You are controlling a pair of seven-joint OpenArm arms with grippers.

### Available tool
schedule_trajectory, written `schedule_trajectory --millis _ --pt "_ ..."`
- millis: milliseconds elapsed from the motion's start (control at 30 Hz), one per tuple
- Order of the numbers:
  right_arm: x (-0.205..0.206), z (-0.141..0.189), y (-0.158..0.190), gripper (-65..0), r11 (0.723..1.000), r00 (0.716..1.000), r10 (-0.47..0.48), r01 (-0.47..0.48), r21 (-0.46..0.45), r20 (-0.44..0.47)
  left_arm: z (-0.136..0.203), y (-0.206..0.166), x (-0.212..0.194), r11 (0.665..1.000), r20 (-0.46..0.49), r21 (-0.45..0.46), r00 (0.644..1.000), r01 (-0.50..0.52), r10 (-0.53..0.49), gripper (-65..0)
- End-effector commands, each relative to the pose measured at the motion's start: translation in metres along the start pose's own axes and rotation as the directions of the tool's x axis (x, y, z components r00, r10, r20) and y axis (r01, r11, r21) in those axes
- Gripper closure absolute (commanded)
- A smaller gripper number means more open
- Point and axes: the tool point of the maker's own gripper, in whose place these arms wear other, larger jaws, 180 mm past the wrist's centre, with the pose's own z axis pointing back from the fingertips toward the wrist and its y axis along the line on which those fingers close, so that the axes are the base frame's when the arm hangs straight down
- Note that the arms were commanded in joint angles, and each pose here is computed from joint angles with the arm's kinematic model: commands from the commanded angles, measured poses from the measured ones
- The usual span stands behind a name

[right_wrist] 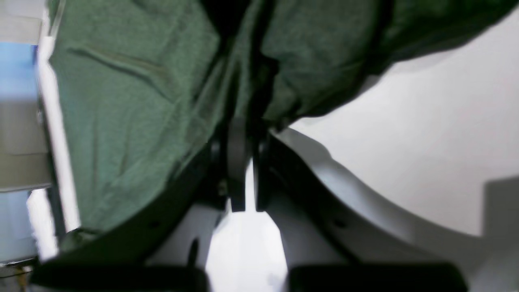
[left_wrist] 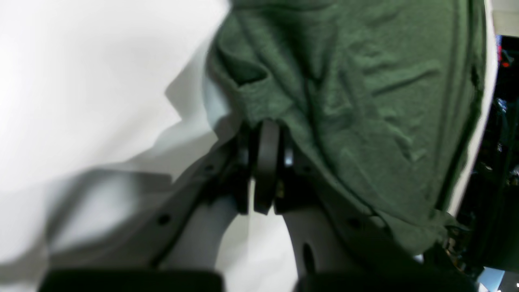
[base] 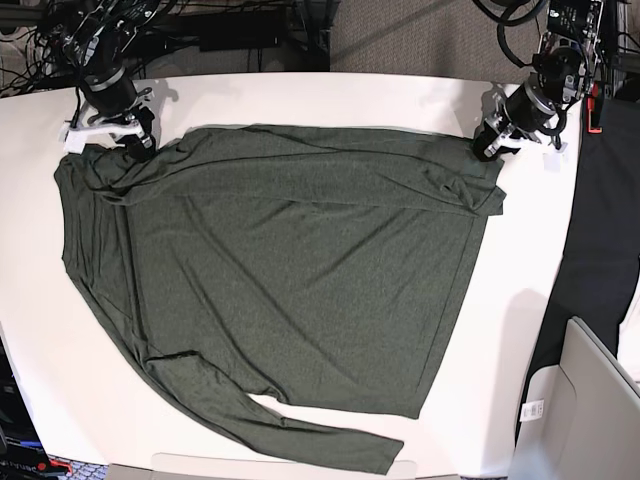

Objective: Fold the T-shirt properly
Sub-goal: 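Raise the right gripper away from the shirt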

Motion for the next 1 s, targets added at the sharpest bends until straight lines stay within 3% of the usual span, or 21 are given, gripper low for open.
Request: schedule_trajectory --millis 0,200,467,700,967 --pt "0.008 0.006 0.002 -1.7 1.000 1.000 0.010 -0.010 0.015 0.026 0.003 -0.005 0.011 1.000 0.024 -0.015 1.000 0.006 -0.005 0.0" --pt "0.008 0.031 -0.025 -1.5 0.999 0.999 -0.016 0.019 -0.049 0.050 0.003 -0.005 0.011 1.000 0.024 -0.015 1.000 0.006 -0.005 0.0" --pt "0.037 0.063 -0.034 -1.7 0.993 0.989 0.037 -0.020 -0.114 0.145 0.002 -0.005 0.009 1.000 0.018 -0.014 1.000 0.006 -0.006 0.0" --pt "0.036 0.067 -0.035 -1.7 0.996 0.988 -0.003 0.016 -0.087 0.154 0.002 -0.005 0.009 1.000 0.018 -0.014 1.000 0.006 -0.006 0.0" --pt "0.048 0.083 -0.058 -1.7 0.988 0.977 -0.027 0.059 -0.142 0.213 0.003 -0.004 0.009 1.000 0.018 -0.012 1.000 0.005 -0.005 0.0"
